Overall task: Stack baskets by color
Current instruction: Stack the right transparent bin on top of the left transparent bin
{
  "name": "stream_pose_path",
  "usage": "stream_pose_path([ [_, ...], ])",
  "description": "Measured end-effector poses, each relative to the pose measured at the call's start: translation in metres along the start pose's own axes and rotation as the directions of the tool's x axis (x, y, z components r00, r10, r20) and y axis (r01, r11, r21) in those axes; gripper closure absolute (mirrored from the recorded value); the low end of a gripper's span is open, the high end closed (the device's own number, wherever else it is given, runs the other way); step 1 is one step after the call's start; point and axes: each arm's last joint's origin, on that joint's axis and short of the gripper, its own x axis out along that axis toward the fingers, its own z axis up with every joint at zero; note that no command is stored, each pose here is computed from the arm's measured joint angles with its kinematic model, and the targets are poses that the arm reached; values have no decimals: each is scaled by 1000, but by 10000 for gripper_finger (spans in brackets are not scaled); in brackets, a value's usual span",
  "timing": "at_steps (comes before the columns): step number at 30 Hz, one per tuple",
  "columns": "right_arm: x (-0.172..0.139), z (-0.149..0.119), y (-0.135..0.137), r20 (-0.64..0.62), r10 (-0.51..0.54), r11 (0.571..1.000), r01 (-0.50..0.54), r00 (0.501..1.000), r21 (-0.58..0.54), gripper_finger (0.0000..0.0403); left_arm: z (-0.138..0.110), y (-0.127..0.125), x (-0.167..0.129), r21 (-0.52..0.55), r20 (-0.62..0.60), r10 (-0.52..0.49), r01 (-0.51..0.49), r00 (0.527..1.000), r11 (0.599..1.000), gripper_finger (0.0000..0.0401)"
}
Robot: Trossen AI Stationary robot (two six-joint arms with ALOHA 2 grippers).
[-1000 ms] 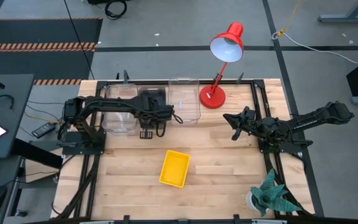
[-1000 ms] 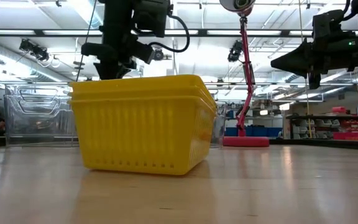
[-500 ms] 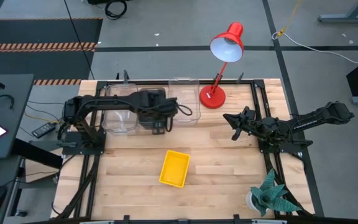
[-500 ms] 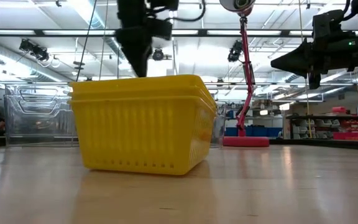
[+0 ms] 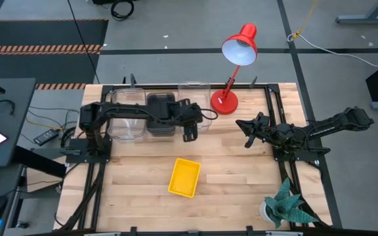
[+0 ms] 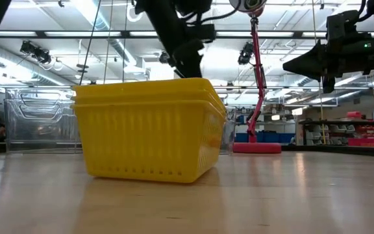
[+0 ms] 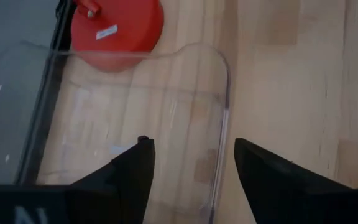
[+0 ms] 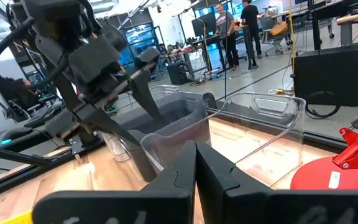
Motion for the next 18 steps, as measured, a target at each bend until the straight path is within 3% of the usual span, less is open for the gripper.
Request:
stream_pose_path([
  [4, 0, 0, 0, -1, 0, 1000, 0, 1000, -1, 389, -3, -6, 13, 23, -32, 1, 0, 999, 1000, 168],
  [13, 0, 0, 0, -2, -1, 1000, 1, 1000, -2, 389, 2, -12, 13, 144, 2, 134, -133, 991, 981, 151],
  [18, 0, 0, 0, -3, -1, 1000, 1, 1000, -2, 389, 8, -15, 20, 124, 75, 47, -56, 996, 991, 151],
])
